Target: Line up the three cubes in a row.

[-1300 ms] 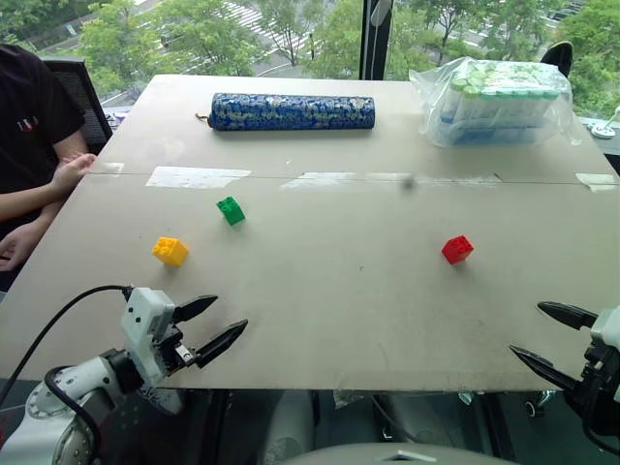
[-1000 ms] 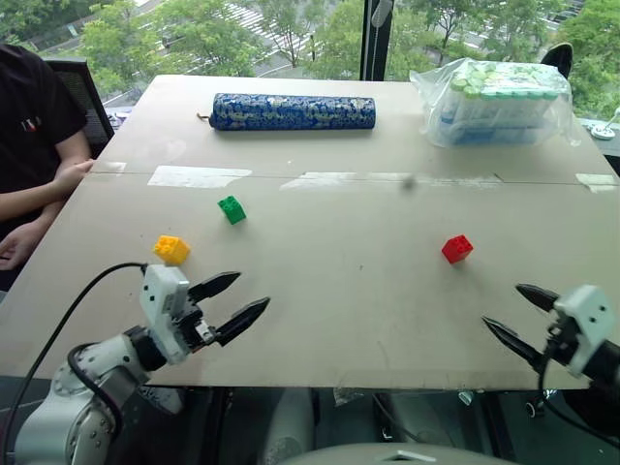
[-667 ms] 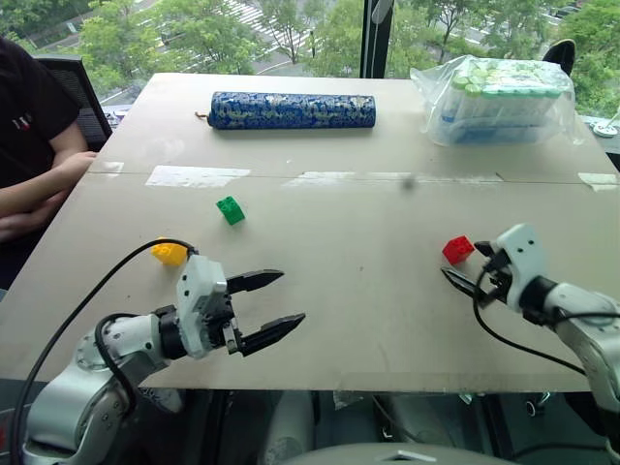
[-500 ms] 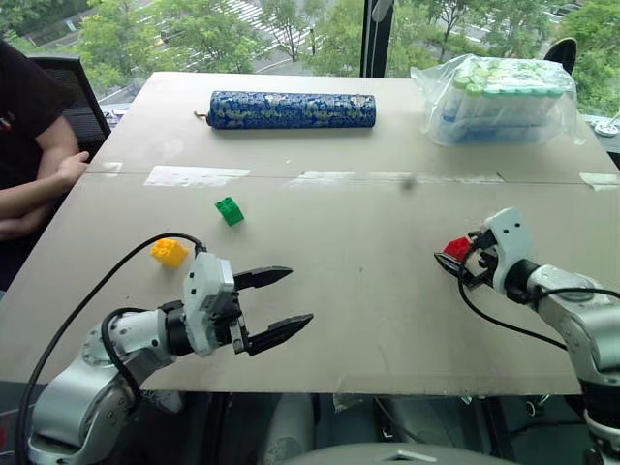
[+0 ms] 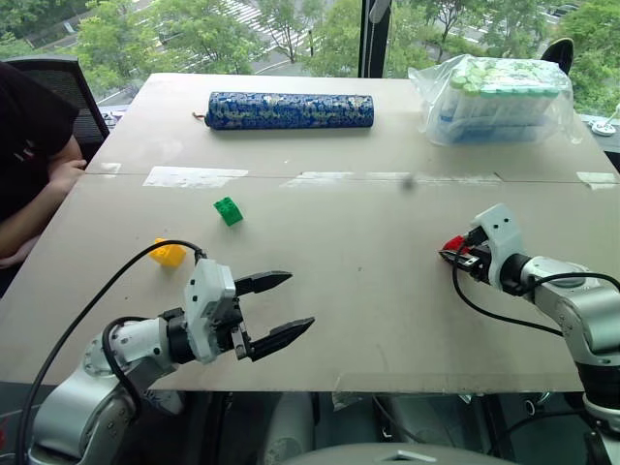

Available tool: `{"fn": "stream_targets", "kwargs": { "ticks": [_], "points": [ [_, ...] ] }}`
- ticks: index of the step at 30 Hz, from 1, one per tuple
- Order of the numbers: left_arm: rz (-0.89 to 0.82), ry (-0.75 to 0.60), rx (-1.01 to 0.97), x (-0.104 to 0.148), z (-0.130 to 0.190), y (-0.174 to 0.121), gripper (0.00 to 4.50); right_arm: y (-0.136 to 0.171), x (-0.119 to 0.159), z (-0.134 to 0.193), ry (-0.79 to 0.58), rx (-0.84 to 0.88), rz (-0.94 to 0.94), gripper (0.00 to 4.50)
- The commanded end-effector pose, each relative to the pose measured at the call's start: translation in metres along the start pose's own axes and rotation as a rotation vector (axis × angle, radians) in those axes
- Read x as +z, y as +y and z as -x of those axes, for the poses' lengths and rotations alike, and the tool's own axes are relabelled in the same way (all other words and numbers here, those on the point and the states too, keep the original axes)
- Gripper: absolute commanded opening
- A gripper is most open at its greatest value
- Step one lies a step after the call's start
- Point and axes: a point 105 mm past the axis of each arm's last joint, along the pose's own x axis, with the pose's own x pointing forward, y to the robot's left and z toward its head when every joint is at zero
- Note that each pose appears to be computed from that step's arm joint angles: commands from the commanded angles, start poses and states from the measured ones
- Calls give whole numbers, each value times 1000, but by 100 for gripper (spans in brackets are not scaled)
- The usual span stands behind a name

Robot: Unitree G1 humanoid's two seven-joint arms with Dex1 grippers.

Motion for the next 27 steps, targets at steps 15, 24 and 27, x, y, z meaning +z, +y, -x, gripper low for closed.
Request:
{"fn": "stream_targets", "kwargs": {
  "ticks": [15, 24, 27],
  "points": [
    [-66, 22, -17, 3, 13, 2, 450, 7, 42, -55, -10, 531, 519, 136],
    [-71, 13, 6, 4, 14, 4, 450, 12, 49, -62, -34, 596, 546, 136],
    [-71, 14, 7, 4, 15, 3, 450, 12, 48, -65, -22, 599, 553, 136]
  ]
}}
